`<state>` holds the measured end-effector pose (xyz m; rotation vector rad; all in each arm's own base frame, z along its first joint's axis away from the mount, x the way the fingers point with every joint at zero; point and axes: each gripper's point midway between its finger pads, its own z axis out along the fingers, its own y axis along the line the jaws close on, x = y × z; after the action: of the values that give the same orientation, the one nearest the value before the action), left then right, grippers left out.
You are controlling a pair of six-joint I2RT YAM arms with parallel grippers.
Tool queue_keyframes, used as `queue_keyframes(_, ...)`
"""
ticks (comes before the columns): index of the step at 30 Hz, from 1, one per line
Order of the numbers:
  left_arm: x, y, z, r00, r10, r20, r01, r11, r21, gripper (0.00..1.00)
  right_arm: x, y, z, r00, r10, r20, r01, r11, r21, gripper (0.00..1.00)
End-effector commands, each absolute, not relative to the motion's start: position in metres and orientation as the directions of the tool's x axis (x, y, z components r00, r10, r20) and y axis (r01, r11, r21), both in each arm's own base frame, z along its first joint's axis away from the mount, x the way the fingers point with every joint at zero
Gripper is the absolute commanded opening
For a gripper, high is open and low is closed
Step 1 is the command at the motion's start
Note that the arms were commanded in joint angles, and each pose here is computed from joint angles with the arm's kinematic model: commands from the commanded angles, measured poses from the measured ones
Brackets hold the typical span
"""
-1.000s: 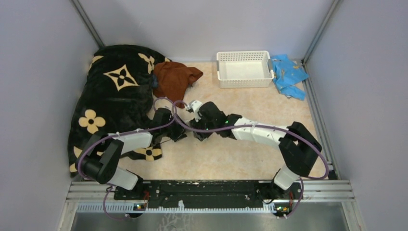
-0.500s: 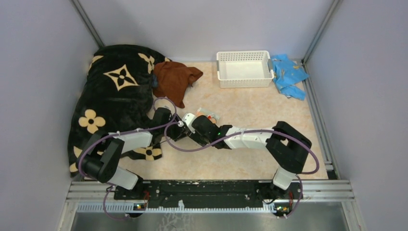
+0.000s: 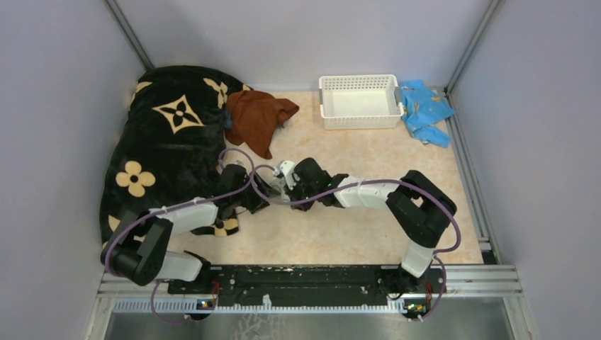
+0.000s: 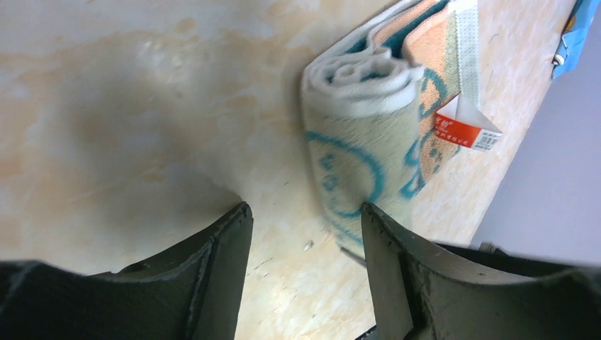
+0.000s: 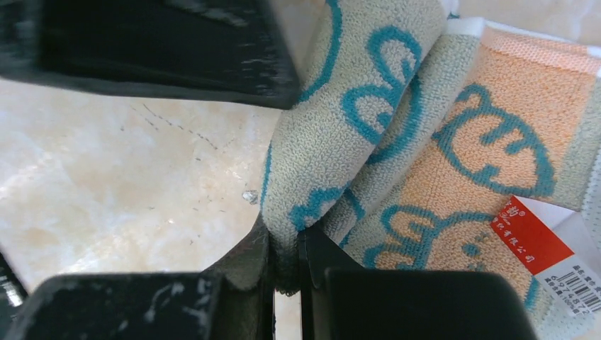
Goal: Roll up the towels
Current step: Roll the towel at the center of the board.
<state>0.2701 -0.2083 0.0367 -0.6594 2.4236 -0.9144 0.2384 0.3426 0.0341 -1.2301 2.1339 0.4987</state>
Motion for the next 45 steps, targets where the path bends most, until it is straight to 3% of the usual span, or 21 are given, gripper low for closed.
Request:
queue_keyframes(1, 0.257, -0.195, 0.04, -0.762, -0.591, -0.267, -0.269, 0.662, -0.699, 0.65, 0.22, 0.363, 0.07, -0.52, -0.453, -0.724, -0.848, 0.375, 0.375, 0.0)
queue_keyframes(7, 0.262, -0.2, 0.058, -0.754, -0.586, -0.297, -0.212, 0.645, -0.734, 0.66, 0.217, 0.357, 0.071, -0.719, -0.325, -0.614, -0.692, 0.261, 0.673, 0.0)
queue_keyframes(13, 0.278, -0.21, 0.065, -0.755, -0.574, -0.315, -0.175, 0.641, -0.747, 0.67, 0.222, 0.35, 0.063, -0.837, -0.264, -0.479, -0.534, 0.207, 0.819, 0.0)
queue_keyframes(20, 0.294, -0.218, 0.043, -0.779, -0.55, -0.3, -0.201, 0.673, -0.712, 0.63, 0.225, 0.341, 0.035, -0.907, -0.221, -0.359, -0.412, 0.281, 0.867, 0.0)
queue_keyframes(22, 0.295, -0.219, 0.032, -0.796, -0.537, -0.28, -0.222, 0.689, -0.69, 0.59, 0.227, 0.338, 0.031, -0.913, -0.206, -0.351, -0.401, 0.316, 0.86, 0.06)
queue_keyframes(26, 0.287, -0.218, 0.01, -0.825, -0.514, -0.234, -0.262, 0.716, -0.647, 0.48, 0.237, 0.325, 0.033, -0.886, -0.194, -0.421, -0.462, 0.43, 0.775, 0.19)
queue_keyframes(27, 0.285, -0.217, 0.005, -0.828, -0.514, -0.226, -0.274, 0.721, -0.636, 0.48, 0.241, 0.321, 0.036, -0.875, -0.193, -0.445, -0.48, 0.466, 0.743, 0.24)
queue_keyframes(29, 0.281, -0.214, -0.001, -0.831, -0.512, -0.218, -0.29, 0.732, -0.617, 0.48, 0.25, 0.313, 0.044, -0.842, -0.201, -0.5, -0.521, 0.539, 0.662, 0.41)
queue_keyframes(32, 0.278, -0.21, -0.007, -0.829, -0.515, -0.216, -0.306, 0.743, -0.596, 0.48, 0.258, 0.306, 0.064, -0.748, -0.266, -0.608, -0.612, 0.63, 0.478, 0.51)
queue_keyframes(38, 0.275, -0.206, -0.01, -0.83, -0.515, -0.215, -0.318, 0.754, -0.575, 0.49, 0.261, 0.313, 0.098, -0.485, -0.45, -0.75, -0.722, 0.69, 0.053, 0.56)
queue_keyframes(45, 0.275, -0.205, -0.01, -0.829, -0.517, -0.215, -0.322, 0.755, -0.571, 0.49, 0.247, 0.342, 0.091, -0.273, -0.616, -0.739, -0.759, 0.609, -0.228, 0.56)
